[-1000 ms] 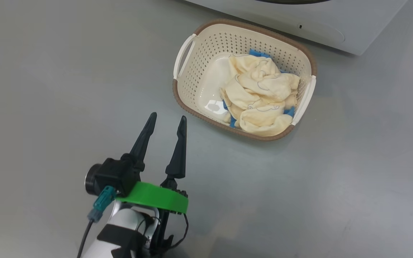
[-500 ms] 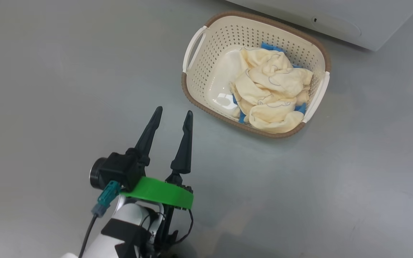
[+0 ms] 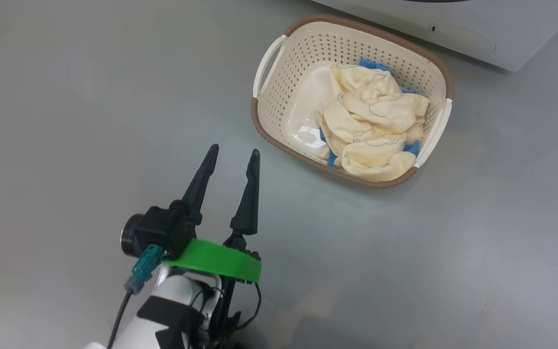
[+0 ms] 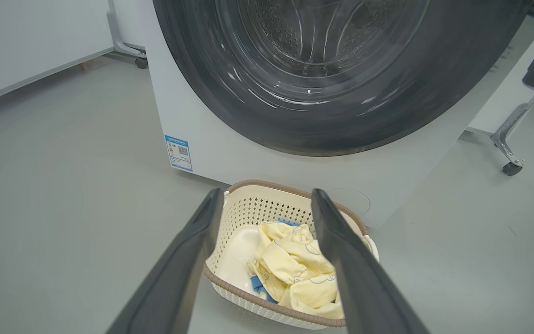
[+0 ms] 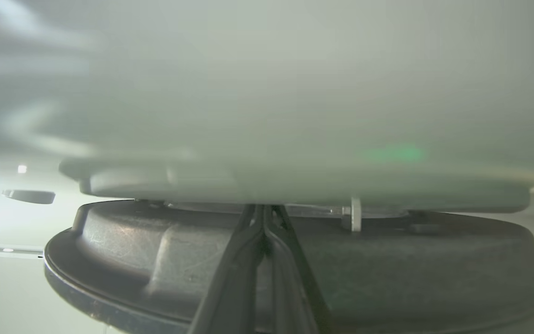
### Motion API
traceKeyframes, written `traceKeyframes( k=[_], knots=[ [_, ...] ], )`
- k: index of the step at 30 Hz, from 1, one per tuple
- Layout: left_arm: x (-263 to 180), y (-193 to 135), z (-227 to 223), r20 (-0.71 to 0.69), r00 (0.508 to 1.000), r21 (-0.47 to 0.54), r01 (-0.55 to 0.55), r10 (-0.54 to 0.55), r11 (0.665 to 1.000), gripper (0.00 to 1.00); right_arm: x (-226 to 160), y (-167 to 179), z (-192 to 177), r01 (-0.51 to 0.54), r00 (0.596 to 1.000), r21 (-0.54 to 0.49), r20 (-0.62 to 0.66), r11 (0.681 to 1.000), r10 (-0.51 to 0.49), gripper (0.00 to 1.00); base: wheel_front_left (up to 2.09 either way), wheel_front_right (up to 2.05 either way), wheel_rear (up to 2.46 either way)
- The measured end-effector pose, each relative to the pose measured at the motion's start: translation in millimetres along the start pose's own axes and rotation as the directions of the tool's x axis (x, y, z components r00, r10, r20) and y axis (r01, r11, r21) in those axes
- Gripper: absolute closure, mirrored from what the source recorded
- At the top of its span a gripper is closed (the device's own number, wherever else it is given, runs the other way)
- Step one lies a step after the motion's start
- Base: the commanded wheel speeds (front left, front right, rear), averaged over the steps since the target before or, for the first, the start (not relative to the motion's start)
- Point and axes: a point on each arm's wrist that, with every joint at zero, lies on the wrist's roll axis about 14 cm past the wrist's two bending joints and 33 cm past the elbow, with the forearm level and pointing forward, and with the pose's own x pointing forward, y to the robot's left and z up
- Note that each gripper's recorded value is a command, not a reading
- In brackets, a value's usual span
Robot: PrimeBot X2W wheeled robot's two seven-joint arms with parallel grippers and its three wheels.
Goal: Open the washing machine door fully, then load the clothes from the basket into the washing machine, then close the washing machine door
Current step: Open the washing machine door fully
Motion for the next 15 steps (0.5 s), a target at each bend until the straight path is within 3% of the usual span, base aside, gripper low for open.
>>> traceKeyframes(
  k=[15],
  knots=[
    [-1,-4,7,0.019,1.0,-0.005,0.01,-0.01,1.0,0.0,-3,4,-14,0.019,0.997,0.01,-0.076,1.0,-0.018,1.0,0.0,0.0,0.0]
  ],
)
